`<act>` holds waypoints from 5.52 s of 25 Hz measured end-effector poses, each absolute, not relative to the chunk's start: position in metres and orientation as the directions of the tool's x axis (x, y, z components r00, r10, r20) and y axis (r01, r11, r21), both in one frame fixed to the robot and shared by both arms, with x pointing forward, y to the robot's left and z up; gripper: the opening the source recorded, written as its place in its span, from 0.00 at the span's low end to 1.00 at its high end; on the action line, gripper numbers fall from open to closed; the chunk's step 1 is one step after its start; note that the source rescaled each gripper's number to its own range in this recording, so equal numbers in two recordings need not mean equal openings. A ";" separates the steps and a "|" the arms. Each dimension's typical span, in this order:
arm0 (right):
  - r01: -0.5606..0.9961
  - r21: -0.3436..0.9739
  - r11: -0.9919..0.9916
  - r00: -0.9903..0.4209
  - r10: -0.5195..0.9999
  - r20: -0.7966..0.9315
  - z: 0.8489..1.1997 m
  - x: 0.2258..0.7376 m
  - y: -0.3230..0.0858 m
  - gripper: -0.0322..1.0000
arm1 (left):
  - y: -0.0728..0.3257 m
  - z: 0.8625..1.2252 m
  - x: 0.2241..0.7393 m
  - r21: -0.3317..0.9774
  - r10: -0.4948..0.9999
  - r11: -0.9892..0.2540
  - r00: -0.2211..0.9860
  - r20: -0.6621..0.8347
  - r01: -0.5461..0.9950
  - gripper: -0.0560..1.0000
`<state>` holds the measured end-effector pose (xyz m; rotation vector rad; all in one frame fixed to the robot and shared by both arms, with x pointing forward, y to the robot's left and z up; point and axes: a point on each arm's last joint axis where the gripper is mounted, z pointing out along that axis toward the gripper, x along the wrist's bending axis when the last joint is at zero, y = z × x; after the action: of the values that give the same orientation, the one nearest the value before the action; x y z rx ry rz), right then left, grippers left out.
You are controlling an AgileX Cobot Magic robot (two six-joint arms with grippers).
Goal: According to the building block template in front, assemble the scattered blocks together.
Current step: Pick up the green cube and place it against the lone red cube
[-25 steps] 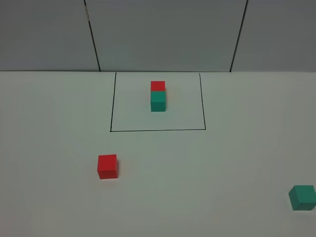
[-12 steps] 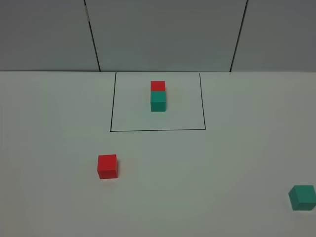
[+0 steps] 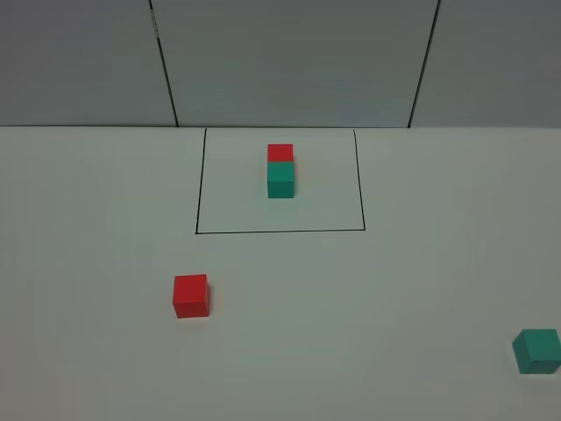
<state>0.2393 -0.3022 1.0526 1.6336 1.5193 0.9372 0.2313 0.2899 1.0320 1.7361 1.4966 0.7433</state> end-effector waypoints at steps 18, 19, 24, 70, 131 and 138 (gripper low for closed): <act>0.486 0.872 -0.060 0.047 0.998 0.043 1.053 0.239 -0.302 0.41 | 0.290 1.032 0.231 0.816 0.987 -0.071 0.160 -0.027 0.574 0.80; 0.486 0.872 -0.060 0.047 0.998 0.043 1.053 0.239 -0.302 0.41 | 0.290 1.032 0.231 0.815 0.987 -0.071 0.160 -0.028 0.575 0.80; 0.486 0.872 -0.060 0.047 0.998 0.043 1.053 0.239 -0.302 0.41 | 0.290 1.032 0.231 0.815 0.987 -0.071 0.160 -0.028 0.575 0.80; 0.773 0.531 0.347 -0.235 0.934 -0.270 1.084 0.370 -0.305 0.79 | 0.290 1.032 0.232 0.813 0.987 -0.070 0.160 -0.029 0.578 0.79; 0.233 -0.129 0.964 -0.961 0.207 -0.185 0.960 0.486 -0.261 0.79 | 0.294 1.032 0.232 0.811 0.991 -0.087 0.137 0.008 0.578 0.79; 0.192 -0.156 0.969 -0.970 0.164 -0.180 0.943 0.496 -0.261 0.79 | 0.294 1.032 0.232 0.811 0.991 -0.087 0.137 0.008 0.578 0.79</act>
<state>0.4958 -0.2607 0.9433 0.2686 2.9514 -0.2581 0.2321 0.2936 1.0317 1.7487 1.5169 0.7858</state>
